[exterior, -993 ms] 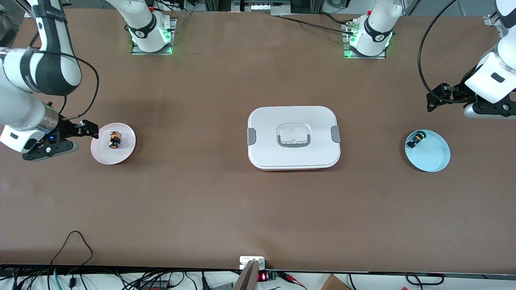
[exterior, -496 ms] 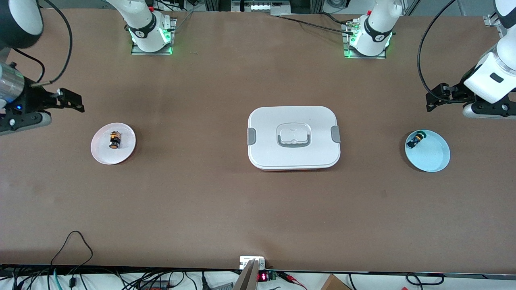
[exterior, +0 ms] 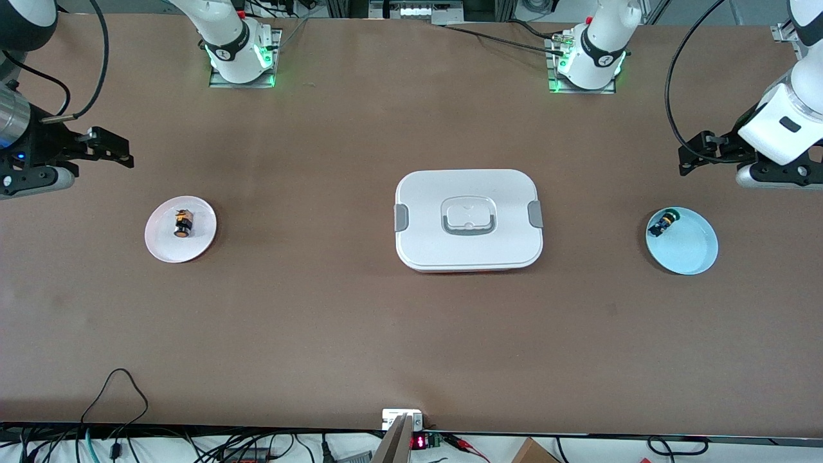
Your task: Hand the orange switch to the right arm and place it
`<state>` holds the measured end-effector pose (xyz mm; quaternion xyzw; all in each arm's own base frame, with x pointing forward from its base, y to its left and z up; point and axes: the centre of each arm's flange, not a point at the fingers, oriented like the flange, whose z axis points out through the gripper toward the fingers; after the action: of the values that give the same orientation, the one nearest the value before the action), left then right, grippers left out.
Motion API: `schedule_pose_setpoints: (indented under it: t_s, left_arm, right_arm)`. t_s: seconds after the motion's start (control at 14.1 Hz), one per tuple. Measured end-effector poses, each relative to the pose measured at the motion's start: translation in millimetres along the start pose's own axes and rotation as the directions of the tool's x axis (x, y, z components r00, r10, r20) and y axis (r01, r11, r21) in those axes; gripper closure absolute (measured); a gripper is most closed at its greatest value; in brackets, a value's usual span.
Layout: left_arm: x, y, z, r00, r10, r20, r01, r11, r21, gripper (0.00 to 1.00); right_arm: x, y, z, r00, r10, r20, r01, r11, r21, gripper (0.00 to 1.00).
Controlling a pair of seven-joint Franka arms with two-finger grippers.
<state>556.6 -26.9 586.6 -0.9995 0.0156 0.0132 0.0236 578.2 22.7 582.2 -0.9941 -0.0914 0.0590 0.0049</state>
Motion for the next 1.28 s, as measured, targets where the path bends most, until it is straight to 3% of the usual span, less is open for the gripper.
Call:
schedule_pose_setpoints:
  t_s: [1.28]
  left_arm:
    - [-0.4,4.2,-0.3,1.000,0.006,0.002,-0.006,1.000,0.000,0.00]
  right_arm:
    - [-0.3,4.1,-6.5,1.000,0.008,-0.014,-0.008,1.000,-0.002,0.00]
